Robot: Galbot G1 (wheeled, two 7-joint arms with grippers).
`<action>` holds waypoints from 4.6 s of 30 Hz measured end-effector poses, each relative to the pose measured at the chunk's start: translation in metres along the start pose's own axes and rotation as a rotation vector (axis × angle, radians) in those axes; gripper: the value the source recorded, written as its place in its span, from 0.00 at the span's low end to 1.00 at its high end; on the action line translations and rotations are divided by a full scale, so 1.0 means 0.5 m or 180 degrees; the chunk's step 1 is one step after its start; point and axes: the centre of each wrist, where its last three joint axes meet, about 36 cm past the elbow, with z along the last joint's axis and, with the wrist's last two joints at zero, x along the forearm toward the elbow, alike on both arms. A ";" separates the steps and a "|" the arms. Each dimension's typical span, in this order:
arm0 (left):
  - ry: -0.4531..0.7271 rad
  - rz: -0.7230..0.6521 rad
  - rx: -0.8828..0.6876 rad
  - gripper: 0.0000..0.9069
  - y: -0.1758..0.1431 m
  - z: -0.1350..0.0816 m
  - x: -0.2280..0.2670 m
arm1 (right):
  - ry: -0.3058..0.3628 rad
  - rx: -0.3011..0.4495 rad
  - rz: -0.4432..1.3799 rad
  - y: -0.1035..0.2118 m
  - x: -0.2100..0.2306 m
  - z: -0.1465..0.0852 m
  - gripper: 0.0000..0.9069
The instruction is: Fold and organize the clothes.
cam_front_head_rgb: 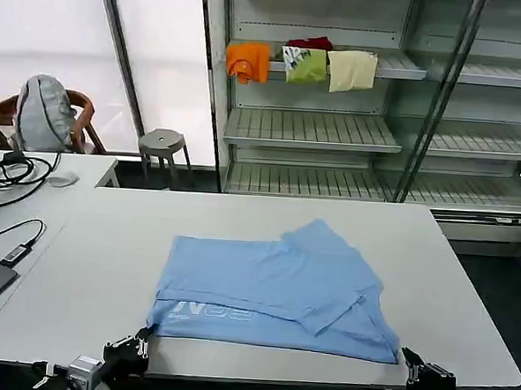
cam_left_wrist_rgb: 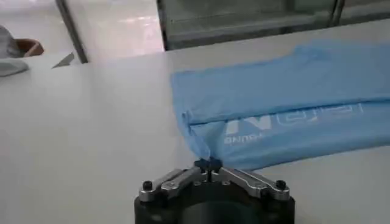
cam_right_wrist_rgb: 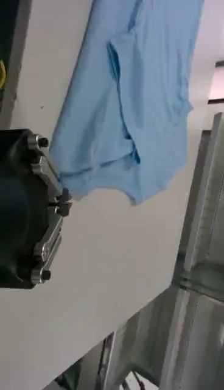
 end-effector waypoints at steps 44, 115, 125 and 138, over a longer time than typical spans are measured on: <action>-0.1121 0.0330 0.0115 1.00 0.098 -0.113 -0.069 | -0.0932 -0.0188 0.0029 0.049 -0.219 -0.193 1.00; -0.0398 0.0265 0.0199 0.01 0.218 -0.212 -0.456 | -0.0306 -0.0487 -0.0109 0.187 -0.724 -0.413 0.00; -0.0381 0.0341 0.0172 0.01 0.208 -0.211 -0.448 | -0.0297 -0.0484 -0.0122 0.189 -0.723 -0.421 0.00; -0.0559 0.0362 0.0208 0.01 0.219 -0.224 -0.435 | -0.0445 -0.0495 -0.0157 0.173 -0.689 -0.436 0.00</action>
